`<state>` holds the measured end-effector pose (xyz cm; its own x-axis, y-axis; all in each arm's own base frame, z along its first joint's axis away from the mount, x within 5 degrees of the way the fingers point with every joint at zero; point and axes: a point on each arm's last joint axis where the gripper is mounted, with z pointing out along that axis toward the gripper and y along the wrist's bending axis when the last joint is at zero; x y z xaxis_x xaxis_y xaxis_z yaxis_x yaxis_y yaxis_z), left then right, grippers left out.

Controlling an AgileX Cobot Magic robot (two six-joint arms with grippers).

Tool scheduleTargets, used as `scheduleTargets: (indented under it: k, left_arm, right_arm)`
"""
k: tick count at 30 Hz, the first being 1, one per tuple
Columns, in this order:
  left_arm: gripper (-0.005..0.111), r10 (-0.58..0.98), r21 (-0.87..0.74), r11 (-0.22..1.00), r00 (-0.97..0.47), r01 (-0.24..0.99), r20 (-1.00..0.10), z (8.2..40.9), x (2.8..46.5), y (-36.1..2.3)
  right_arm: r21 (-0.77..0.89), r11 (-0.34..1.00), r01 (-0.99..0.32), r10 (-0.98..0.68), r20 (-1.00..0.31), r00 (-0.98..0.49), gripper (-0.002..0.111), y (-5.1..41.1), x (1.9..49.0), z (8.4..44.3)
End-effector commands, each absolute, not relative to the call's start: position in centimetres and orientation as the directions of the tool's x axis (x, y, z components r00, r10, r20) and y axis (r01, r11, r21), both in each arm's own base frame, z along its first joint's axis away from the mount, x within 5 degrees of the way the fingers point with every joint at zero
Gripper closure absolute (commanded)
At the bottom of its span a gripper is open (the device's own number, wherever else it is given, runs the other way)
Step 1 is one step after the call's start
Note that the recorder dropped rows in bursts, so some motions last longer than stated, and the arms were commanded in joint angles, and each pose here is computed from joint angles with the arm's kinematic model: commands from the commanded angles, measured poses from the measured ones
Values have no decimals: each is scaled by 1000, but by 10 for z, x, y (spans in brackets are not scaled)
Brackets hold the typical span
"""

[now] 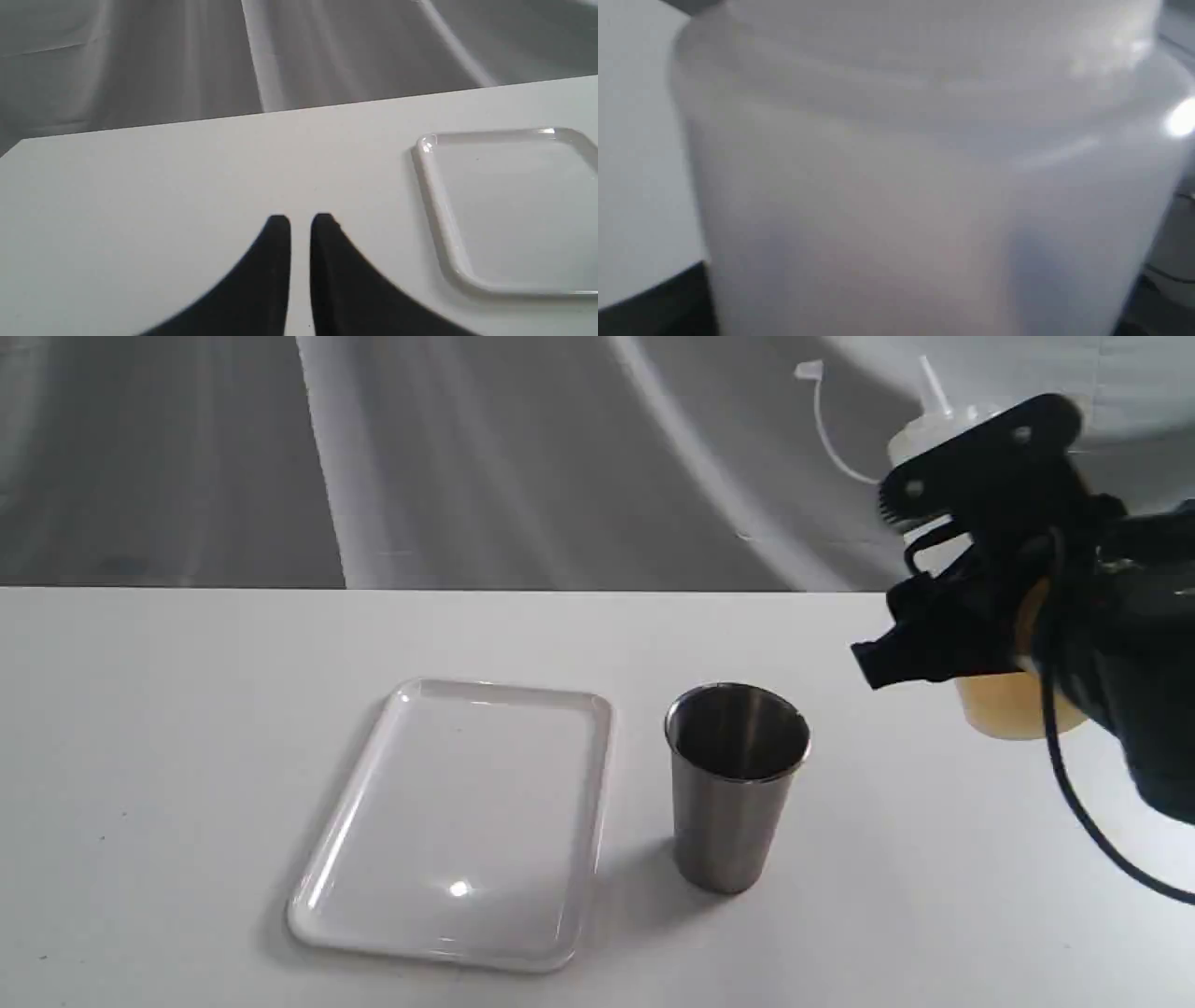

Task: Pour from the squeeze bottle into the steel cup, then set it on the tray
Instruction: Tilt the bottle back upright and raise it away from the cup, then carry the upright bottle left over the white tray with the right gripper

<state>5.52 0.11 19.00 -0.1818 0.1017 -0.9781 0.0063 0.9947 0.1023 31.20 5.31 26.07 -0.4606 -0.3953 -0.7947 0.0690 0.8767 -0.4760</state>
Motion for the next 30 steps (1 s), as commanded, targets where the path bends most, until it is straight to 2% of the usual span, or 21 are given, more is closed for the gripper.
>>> scheduleTargets:
  k: [1, 8, 12, 22, 30]
  left_arm:
    - [98, 102, 103, 995, -174, 6, -979, 189, 55, 1]
    - [98, 102, 103, 995, -174, 6, -979, 189, 55, 1]
    - [98, 102, 103, 995, -174, 6, -979, 189, 55, 1]
    - [98, 102, 103, 995, -174, 6, -979, 189, 55, 1]
    - [98, 102, 103, 995, -174, 6, -979, 189, 55, 1]
  right_arm:
    - [-348, 924, 158, -271, -888, -373, 108, 47, 295, 283]
    - [-240, 950, 198, -187, -949, -253, 108, 35, 255, 316]
    - [-185, 973, 140, -156, -969, -192, 108, 34, 234, 330]
    - [-92, 993, -71, -95, -995, -40, 108, 41, 192, 365]
    - [-197, 917, -347, -204, -979, 16, 108, 64, 180, 367]
